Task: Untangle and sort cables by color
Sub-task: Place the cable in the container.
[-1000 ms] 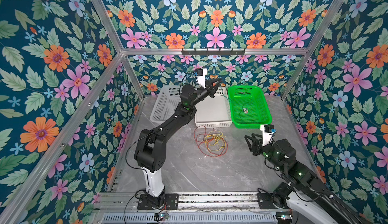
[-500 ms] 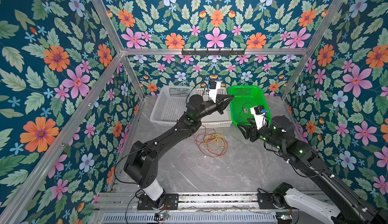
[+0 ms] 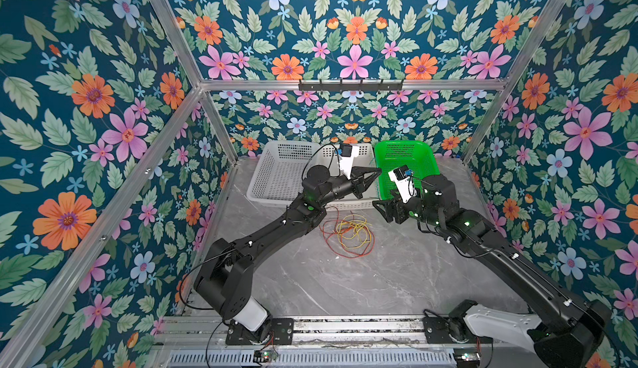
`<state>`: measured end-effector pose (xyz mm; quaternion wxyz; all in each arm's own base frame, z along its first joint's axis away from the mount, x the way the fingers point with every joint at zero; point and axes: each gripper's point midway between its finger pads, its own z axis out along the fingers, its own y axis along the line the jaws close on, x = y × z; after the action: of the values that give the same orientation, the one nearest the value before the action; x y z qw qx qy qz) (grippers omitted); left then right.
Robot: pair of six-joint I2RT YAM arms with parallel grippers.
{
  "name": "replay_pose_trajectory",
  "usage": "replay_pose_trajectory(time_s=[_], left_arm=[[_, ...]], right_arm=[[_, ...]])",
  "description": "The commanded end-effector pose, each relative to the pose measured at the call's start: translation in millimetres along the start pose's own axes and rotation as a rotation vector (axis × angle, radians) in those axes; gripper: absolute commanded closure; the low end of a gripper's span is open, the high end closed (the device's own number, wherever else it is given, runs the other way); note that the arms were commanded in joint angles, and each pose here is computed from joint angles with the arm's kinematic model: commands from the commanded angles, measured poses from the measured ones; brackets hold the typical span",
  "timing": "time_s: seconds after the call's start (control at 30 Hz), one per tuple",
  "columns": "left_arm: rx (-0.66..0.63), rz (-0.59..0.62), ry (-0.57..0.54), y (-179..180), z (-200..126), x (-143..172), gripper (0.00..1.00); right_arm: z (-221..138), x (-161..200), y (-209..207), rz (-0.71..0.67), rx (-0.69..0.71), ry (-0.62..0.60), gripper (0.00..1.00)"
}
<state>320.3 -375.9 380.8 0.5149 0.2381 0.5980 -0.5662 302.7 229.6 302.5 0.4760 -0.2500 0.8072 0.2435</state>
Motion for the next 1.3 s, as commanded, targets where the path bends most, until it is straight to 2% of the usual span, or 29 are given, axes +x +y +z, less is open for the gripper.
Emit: replay_pose_trajectory(time_s=[0.0,0.33,0.5,0.6,0.7,0.77,0.87,0.9,1.07,1.27], left_arm=[[0.070,-0.008,-0.035,-17.3,-1.5,-9.3,1.00],[0.078,-0.008,-0.030,-25.9,-7.8,-7.9,1.00],[0.031,0.017,-0.015,-18.5,-8.7,-4.9,1.00],[-0.017,0.028,0.003,-9.5,-8.9,-0.5,0.97],[-0.043,0.046,0.012,-6.2,-10.7,0.6,0.65],[-0.055,0.058,0.016,-6.1,-13.8,1.1,0.30],[-0.085,0.095,0.023,-5.2,-22.0,2.0,0.04],[-0.106,0.107,0.030,-3.3,-25.8,3.4,0.00],[-0.250,0.156,0.094,16.7,-48.1,21.5,0.00],[-0.376,0.170,0.168,36.2,-77.6,49.3,0.00]], right_arm=[[8.7,-10.1,-0.4,-0.021,-0.019,-0.023,0.23],[25.4,-9.4,-6.2,-0.005,-0.033,-0.019,0.67],[19.6,-8.0,-5.1,0.002,-0.034,-0.025,1.00],[13.8,-7.9,-5.6,0.002,-0.024,-0.024,1.00],[8.2,-8.2,-7.9,0.004,-0.003,-0.021,1.00],[5.5,-8.6,-13.9,0.005,0.031,-0.017,1.00],[3.8,-9.0,-33.8,0.040,0.100,-0.008,1.00],[3.2,-9.6,-44.7,0.067,0.127,-0.006,1.00],[-1.5,-24.6,-113.9,0.206,0.263,-0.047,1.00],[17.7,-37.1,-192.6,0.260,0.415,-0.041,1.00]])
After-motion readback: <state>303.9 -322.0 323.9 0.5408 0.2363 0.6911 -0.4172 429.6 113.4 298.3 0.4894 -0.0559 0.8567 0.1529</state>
